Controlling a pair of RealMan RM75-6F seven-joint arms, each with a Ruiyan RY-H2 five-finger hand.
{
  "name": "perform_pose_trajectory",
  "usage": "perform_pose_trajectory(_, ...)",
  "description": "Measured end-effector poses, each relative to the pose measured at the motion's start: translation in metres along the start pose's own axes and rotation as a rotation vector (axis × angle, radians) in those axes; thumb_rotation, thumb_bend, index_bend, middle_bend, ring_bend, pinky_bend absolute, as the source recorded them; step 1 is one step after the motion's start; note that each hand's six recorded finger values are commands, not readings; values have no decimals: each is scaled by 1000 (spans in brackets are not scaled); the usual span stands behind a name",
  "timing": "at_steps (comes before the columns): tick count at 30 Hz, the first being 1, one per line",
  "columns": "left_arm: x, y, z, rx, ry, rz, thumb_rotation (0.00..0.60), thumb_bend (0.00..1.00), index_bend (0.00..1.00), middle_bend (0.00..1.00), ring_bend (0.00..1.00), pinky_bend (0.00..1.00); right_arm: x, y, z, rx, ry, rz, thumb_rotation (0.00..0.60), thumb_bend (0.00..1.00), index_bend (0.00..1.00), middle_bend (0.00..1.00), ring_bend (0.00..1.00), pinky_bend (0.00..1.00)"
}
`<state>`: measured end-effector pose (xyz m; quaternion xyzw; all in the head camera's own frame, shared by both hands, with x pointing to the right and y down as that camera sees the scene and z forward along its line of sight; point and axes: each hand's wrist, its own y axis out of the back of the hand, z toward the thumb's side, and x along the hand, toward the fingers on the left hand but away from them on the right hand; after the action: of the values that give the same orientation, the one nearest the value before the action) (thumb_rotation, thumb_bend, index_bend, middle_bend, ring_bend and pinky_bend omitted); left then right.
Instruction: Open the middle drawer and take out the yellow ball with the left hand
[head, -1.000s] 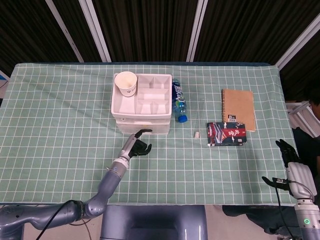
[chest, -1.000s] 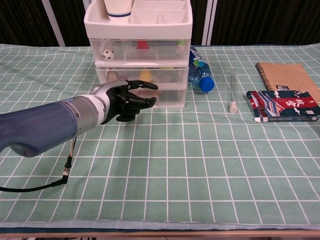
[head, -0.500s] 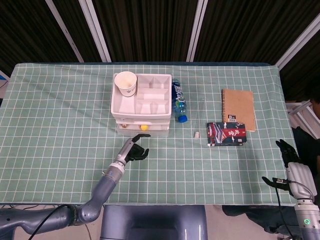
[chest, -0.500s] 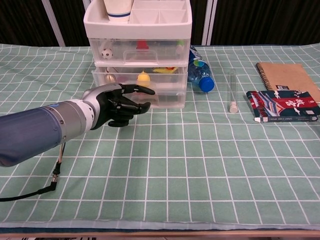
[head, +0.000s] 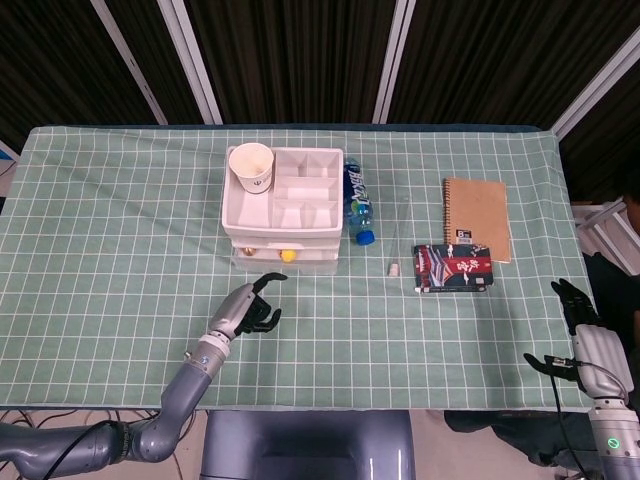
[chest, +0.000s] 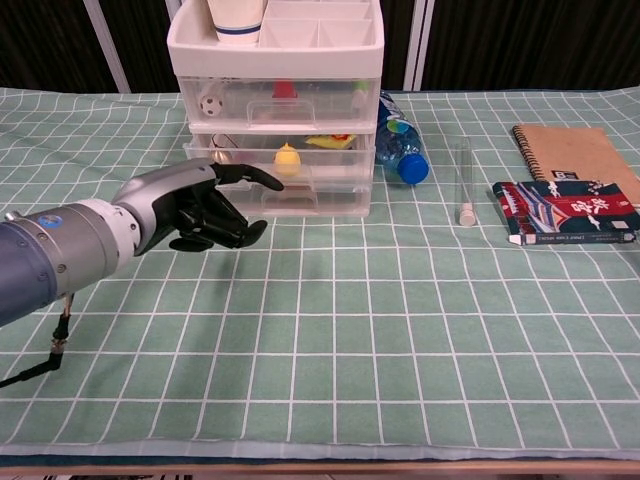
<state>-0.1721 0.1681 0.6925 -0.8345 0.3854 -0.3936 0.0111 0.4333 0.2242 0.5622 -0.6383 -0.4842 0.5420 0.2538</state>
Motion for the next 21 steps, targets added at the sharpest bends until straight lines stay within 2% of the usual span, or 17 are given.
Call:
perform_pose_trajectory(4,-4,11,11,167,-55,50,600,462,204,973,997,1000,0,0,0,0,0,0,600,49,0,0,0,221)
perform_pose_trajectory(10,-4,26,30,358,-93,140,600,462,222,974,997,1000,0,0,0,0,-1,2,600,50,0,0,0,221)
perform_pose_trajectory(14,0,33,38,430,-78,172,600,462,223,975,997,1000,0,0,0,0,-1,2,600,49,0,0,0,221)
perform_pose_trajectory(21,4,39,36,478,-11,182,600,462,261,981,999,1000,0,0,0,-1,-3,3,600,49,0,0,0,221)
